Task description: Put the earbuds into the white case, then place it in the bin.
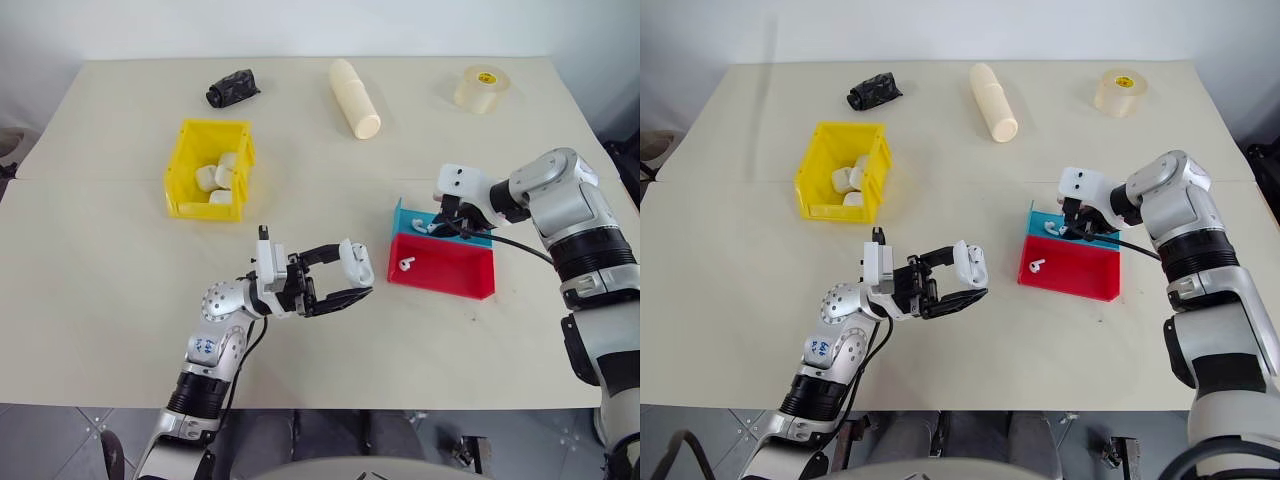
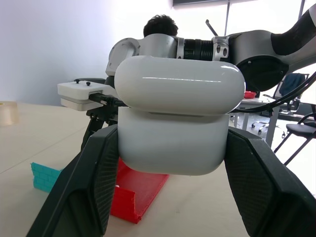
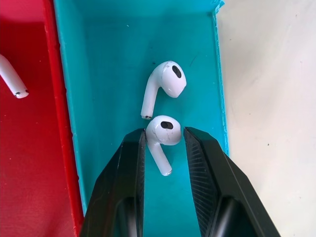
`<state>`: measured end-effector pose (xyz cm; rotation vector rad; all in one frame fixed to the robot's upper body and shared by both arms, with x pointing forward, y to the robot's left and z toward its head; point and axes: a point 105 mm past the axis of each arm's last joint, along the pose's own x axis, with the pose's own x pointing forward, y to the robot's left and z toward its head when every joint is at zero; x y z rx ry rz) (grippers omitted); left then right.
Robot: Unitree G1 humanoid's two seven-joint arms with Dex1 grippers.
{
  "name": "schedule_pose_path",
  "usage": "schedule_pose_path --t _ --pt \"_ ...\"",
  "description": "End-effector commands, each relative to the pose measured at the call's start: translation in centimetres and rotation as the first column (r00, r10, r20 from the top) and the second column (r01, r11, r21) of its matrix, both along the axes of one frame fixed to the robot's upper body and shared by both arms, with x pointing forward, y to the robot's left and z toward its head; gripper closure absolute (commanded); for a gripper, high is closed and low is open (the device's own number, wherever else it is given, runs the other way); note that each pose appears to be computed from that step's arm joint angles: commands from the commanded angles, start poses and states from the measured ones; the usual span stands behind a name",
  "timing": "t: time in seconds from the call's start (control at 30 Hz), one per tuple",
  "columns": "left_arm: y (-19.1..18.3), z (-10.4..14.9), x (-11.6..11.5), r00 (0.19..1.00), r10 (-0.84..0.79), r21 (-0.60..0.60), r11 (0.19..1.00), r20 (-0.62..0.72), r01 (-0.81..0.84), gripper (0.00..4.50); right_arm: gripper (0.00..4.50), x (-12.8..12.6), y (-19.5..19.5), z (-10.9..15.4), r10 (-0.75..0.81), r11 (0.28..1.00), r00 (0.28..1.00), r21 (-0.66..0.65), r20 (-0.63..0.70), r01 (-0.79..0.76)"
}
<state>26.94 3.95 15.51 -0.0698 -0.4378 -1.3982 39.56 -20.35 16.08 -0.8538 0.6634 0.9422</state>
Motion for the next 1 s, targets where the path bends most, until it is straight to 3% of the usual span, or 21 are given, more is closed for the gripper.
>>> schedule_pose_path --t 0.03,0.27,0.3,0.37,0.57,0.73,0.87,1.0 --pt "0.2 1.1 -0.4 0.999 0.002 -0.032 0.999 0.044 0.000 1.70 3.25 -0.2 0.0 -1.4 -0.006 1.000 0.999 -0.014 -0.032 0.006" --pt "0.2 1.1 -0.4 0.999 0.002 -0.031 1.000 0.043 -0.001 1.70 3.25 -0.4 0.2 -1.7 0.012 1.000 0.999 -0.009 -0.046 -0.012" --pt "0.2 1.1 -0.4 0.999 0.002 -0.031 1.000 0.043 -0.001 1.70 3.63 -0.5 0.2 -1.7 0.013 1.000 0.999 -0.008 -0.046 -0.014" --pt "0.2 1.1 -0.4 0.999 0.002 -0.030 1.000 0.043 -0.001 1.70 3.98 -0.4 0.2 -1.8 0.012 1.000 0.999 -0.007 -0.044 -0.012" --pt "0.3 1.1 -0.4 0.999 0.002 -0.028 1.000 0.043 -0.001 1.70 3.98 -0.3 0.0 -1.5 0.001 1.000 1.000 0.002 -0.018 -0.001" --pt "0.4 1.1 -0.3 0.999 0.011 -0.027 1.000 0.045 -0.010 1.70 3.98 -0.2 -1.0 1.6 -0.012 0.998 0.995 0.065 0.102 0.005" --pt "0.8 1.3 0.0 0.999 0.026 -0.034 0.999 0.034 -0.025 1.70 3.98 -1.8 -0.9 5.2 0.050 0.965 0.972 0.240 0.228 -0.106" --pt "0.8 1.5 0.4 0.999 0.028 -0.039 0.999 0.019 -0.027 1.70 3.98 -5.0 0.6 7.6 0.073 0.821 0.947 0.520 0.313 -0.235"
